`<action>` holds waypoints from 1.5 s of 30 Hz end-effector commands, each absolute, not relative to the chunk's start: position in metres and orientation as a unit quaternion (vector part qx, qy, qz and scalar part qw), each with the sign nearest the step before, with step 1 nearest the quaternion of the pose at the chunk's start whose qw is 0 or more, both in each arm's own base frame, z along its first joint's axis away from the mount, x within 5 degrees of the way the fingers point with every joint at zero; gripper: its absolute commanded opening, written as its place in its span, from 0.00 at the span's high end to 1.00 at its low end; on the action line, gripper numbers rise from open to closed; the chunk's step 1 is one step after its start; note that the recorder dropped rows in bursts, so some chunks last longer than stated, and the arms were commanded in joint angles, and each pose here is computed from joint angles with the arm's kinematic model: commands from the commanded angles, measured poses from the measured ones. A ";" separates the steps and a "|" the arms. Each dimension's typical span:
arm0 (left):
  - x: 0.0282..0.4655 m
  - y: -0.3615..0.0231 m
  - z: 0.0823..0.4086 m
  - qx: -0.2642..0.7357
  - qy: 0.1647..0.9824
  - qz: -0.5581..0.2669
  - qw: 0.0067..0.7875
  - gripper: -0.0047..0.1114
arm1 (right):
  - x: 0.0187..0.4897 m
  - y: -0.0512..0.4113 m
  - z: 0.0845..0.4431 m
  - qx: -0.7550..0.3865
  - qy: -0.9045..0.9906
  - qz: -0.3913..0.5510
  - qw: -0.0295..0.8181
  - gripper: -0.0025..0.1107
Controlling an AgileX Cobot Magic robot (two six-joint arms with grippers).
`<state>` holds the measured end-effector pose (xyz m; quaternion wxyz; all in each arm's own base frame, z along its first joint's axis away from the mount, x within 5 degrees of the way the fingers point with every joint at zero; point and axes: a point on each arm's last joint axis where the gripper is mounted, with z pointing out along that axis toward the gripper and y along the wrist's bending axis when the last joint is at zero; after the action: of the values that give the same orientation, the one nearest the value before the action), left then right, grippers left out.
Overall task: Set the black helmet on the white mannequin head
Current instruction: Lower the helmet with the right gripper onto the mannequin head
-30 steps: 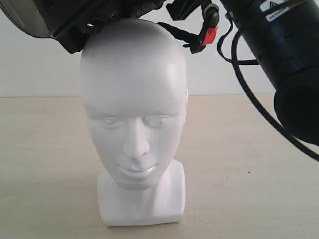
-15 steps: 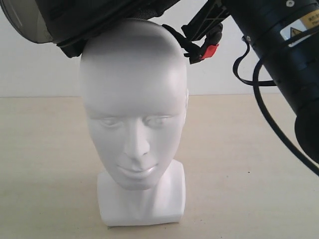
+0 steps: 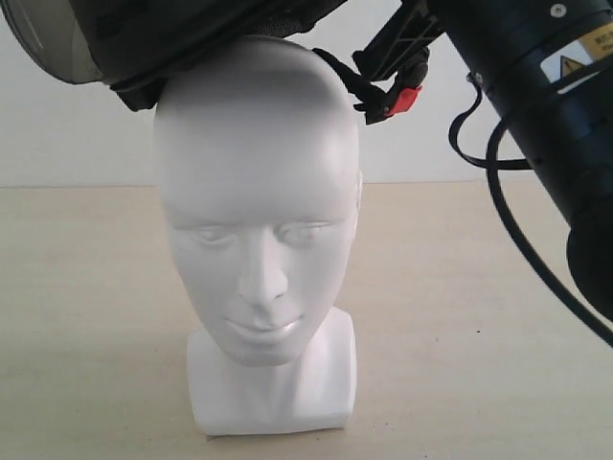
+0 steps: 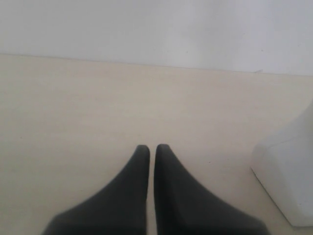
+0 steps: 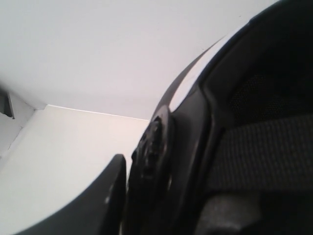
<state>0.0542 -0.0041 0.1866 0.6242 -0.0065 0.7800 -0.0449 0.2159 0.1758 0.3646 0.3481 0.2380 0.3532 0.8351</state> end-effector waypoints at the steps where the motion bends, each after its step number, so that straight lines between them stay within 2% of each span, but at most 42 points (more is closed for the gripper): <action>1: 0.054 -0.004 0.185 -0.006 0.780 -0.043 0.624 0.92 | 0.214 0.164 0.356 0.258 0.347 0.819 0.377 0.98; 40: 0.054 -0.004 0.185 -0.006 0.780 -0.043 0.624 0.92 | 0.222 0.163 0.338 0.302 0.412 0.758 0.406 0.98; 45: 0.054 -0.004 0.185 -0.006 0.780 -0.043 0.624 0.92 | 0.218 0.156 0.323 0.320 0.408 0.754 0.404 0.98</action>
<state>0.0542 -0.0041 0.1866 0.6242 -0.0065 0.7800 -0.0449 0.2180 0.1701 0.3279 0.3611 0.3063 0.4232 0.7724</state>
